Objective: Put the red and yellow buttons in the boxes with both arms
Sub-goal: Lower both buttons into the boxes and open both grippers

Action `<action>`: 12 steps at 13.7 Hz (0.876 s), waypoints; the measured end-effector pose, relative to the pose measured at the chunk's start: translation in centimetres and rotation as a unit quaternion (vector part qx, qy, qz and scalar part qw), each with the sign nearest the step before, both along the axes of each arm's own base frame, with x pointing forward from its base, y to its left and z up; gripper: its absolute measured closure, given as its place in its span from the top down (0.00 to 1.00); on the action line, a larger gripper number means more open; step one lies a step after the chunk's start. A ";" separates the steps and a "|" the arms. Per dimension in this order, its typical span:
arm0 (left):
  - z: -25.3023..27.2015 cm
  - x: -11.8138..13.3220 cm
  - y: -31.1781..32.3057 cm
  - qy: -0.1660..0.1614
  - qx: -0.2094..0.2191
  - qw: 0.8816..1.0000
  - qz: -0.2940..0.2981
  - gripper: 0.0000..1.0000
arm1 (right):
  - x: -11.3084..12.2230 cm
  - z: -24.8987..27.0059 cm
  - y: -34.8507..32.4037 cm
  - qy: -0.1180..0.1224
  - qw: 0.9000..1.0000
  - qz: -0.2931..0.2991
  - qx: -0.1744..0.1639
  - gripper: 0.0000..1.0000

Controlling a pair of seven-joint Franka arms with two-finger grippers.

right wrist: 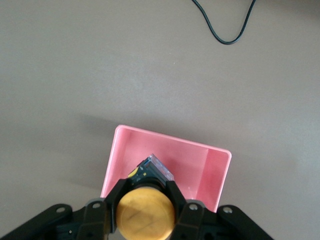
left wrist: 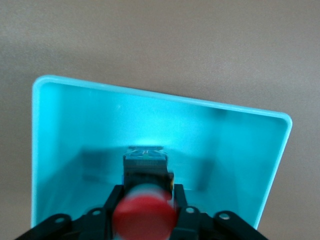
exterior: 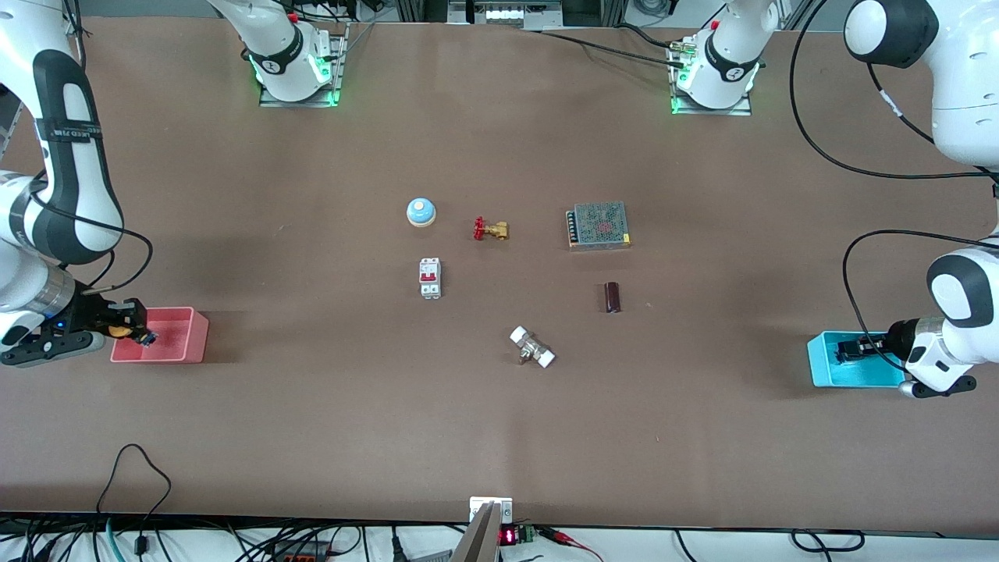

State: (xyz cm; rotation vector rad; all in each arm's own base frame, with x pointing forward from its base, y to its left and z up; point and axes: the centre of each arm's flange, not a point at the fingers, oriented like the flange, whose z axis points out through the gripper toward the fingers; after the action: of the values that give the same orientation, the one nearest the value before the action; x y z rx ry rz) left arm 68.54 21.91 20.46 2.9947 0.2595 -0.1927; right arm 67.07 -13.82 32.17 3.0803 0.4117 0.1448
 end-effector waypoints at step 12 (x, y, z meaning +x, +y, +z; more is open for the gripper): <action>23.7 1.2 -14.3 -0.124 0.021 0.987 -0.102 1.00 | -0.3 -7.1 -1.1 0.030 0.999 -0.008 0.003 0.38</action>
State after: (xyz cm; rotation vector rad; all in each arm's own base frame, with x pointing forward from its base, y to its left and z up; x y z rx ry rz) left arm 69.75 7.63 44.13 3.0407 -0.0710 0.1691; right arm 66.80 -14.94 25.07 3.0987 0.3885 0.0519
